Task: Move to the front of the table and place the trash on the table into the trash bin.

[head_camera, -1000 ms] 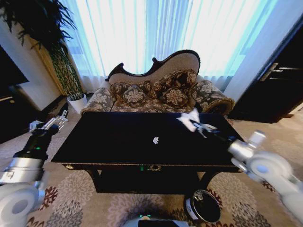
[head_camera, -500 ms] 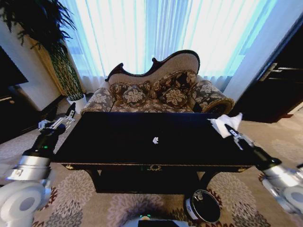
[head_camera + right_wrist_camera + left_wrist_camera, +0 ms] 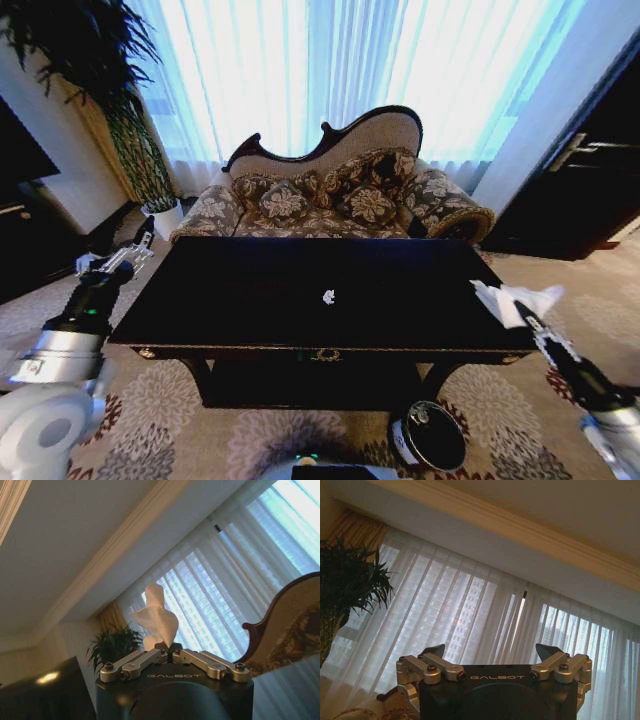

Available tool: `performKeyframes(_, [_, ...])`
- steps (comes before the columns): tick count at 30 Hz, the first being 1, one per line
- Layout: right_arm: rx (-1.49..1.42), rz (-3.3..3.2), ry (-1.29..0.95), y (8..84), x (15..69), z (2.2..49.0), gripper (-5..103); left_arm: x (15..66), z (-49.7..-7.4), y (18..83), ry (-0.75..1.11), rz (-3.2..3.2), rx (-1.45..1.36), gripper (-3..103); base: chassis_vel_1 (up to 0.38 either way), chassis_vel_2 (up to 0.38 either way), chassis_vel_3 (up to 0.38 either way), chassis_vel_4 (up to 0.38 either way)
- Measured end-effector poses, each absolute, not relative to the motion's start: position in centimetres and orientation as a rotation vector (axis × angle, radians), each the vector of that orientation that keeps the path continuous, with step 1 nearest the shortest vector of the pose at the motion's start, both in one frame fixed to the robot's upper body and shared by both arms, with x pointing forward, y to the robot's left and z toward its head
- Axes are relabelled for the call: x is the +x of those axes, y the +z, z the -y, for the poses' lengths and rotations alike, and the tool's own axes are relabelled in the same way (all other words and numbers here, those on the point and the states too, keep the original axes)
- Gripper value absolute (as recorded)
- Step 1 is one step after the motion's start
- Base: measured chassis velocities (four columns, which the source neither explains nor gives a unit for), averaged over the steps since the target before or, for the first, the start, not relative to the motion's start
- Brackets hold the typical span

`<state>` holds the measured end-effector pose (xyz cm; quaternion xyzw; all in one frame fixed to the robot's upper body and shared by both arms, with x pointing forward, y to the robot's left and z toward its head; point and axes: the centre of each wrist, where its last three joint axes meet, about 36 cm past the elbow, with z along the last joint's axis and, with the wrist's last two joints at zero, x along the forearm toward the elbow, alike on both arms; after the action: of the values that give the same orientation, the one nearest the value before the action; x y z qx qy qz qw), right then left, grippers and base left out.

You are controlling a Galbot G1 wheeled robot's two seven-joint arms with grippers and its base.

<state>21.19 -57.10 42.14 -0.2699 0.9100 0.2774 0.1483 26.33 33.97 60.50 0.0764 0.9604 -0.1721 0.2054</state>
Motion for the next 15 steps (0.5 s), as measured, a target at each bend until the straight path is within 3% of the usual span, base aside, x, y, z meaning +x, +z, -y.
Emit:
performKeyframes(6, [-0.772,-2.616,0.882,37.6,17.4,59.8,0,26.5,-33.8,60.6,-0.473,-2.676,0.228,100,0.000,0.000,0.000,0.000])
performKeyframes(15, [-0.779,-2.624,0.978,33.0,15.6,60.0,0,26.5,-33.8,60.6,-0.467,-2.677,0.225,100,0.000,0.000,0.000,0.000])
